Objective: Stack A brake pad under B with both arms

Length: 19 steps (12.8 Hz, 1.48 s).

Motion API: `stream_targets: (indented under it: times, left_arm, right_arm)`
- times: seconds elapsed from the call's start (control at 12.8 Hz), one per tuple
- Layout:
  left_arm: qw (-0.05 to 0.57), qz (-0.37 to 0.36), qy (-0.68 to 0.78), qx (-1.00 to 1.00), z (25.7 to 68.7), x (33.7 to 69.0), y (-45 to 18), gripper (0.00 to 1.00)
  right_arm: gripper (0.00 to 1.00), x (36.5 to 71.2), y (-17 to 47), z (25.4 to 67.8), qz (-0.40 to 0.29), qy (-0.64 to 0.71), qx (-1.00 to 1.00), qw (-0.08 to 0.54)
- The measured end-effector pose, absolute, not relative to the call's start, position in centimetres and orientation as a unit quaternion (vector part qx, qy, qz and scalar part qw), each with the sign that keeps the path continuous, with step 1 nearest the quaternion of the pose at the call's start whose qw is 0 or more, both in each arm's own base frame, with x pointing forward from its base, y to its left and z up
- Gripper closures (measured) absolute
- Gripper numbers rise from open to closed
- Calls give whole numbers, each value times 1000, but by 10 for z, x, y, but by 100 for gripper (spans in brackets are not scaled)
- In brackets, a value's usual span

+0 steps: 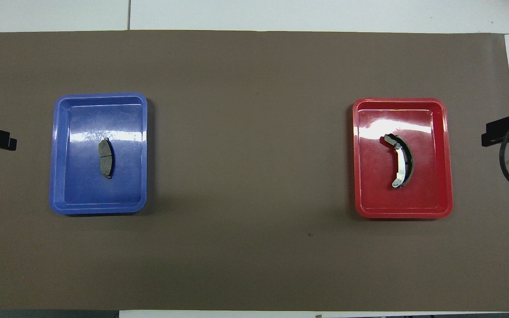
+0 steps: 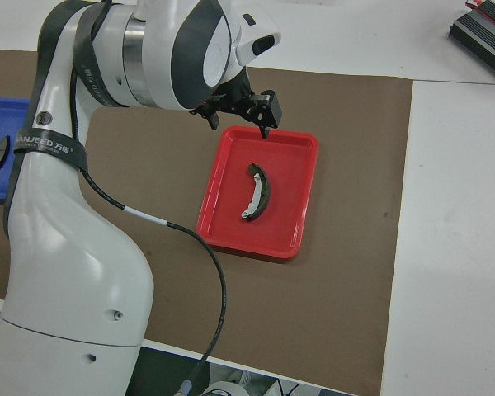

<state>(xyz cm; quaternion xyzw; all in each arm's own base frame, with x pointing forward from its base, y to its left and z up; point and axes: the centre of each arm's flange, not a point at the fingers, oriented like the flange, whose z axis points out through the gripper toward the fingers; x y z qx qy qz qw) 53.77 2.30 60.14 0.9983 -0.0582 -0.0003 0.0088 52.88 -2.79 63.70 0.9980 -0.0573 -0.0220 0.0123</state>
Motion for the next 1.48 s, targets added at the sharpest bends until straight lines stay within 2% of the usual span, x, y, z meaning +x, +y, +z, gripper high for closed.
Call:
stream_targets:
  times: [0.62,0.86,1.17,1.48]
  left_arm:
    - [8,9,-61,998,601,540,20,2]
    - [7,21,-70,997,586,544,10,3]
    - [5,33,-67,997,534,549,9,5]
    - [5,37,-45,998,452,554,-6,5]
  right_arm:
    - [0,529,-29,637,-22,-58,998,12]
    - [0,529,-30,637,-22,-60,998,12]
    - [0,529,-30,636,-23,-60,998,12]
    - [0,529,-31,627,-29,-60,998,12]
